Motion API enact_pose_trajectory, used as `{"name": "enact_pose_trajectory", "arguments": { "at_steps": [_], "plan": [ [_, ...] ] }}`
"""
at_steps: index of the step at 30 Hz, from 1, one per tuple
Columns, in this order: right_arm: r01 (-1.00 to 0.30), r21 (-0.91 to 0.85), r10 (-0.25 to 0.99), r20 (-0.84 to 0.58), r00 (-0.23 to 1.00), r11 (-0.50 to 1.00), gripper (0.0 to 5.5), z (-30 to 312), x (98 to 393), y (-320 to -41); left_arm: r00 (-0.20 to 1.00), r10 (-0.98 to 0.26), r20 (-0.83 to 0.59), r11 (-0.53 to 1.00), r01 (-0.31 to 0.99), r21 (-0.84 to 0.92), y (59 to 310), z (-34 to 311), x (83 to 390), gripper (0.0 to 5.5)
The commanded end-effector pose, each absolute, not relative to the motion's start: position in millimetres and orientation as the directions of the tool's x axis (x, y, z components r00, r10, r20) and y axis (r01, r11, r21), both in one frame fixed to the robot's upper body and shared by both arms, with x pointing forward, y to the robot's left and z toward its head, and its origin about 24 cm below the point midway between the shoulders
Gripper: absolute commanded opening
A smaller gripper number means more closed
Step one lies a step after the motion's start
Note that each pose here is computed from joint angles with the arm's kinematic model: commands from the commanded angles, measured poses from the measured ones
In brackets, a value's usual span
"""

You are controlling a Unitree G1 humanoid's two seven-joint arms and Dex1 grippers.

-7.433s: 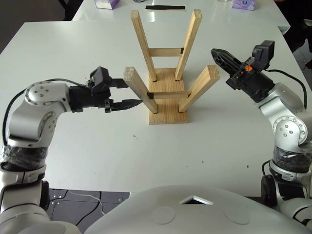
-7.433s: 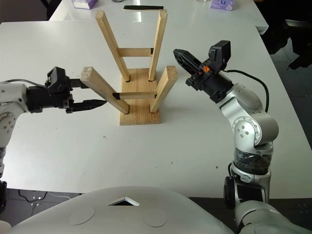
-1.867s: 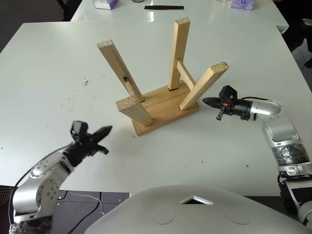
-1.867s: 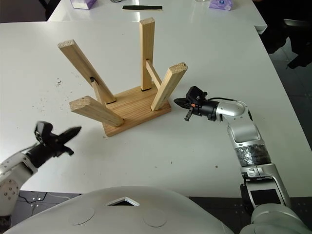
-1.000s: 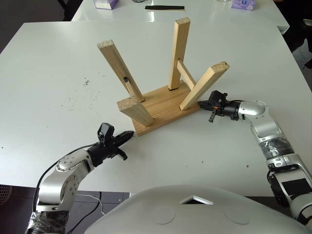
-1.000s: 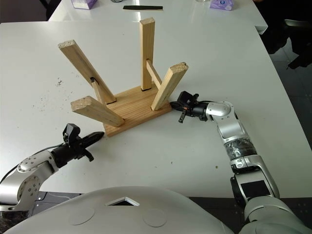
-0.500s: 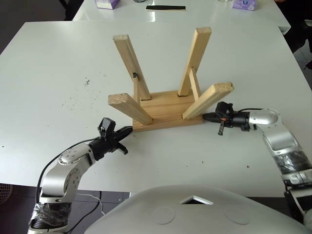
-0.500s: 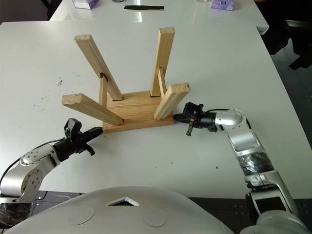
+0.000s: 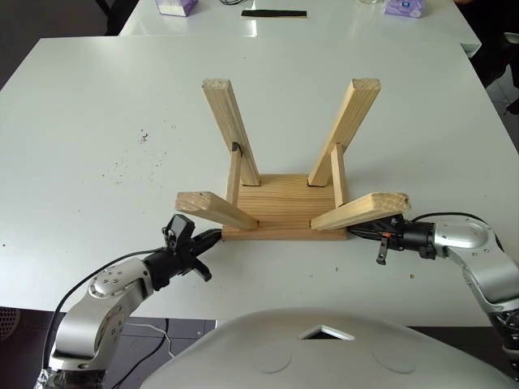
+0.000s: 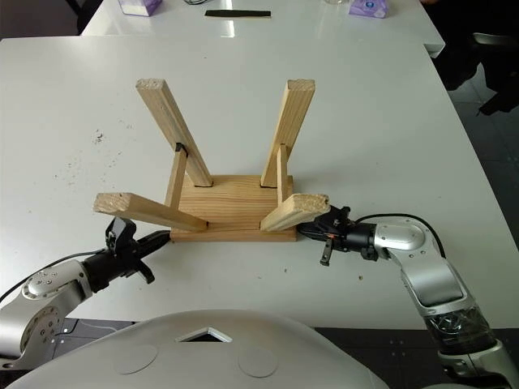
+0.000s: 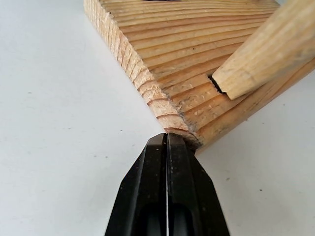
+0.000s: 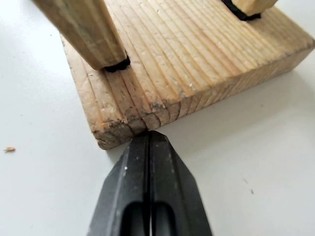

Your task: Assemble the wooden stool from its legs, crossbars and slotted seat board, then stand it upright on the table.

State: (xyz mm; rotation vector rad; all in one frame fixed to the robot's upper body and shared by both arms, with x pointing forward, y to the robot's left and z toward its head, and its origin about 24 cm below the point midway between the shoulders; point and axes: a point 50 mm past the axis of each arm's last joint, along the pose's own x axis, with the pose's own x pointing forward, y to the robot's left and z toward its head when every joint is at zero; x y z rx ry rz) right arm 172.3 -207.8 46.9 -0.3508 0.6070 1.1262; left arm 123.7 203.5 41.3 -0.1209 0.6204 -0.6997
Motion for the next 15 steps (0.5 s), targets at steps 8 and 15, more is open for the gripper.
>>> {"name": "enact_pose_trajectory", "arguments": {
  "at_steps": [8, 15],
  "plan": [
    [-0.964, 0.084, 0.873, -0.450, 0.190, 0.253, 0.00, 95.5, 150.1, -193.9, 0.502, -0.811, -0.301, 0.584, 0.728, -0.360, 178.3, 99.3, 102.0, 0.01],
    [-0.969, 0.043, 0.884, -0.421, 0.205, 0.245, 0.00, 115.1, 152.6, -193.0, 0.483, -0.843, -0.237, 0.538, 0.776, -0.330, 185.1, 126.3, 114.3, 0.01]
  ]
}}
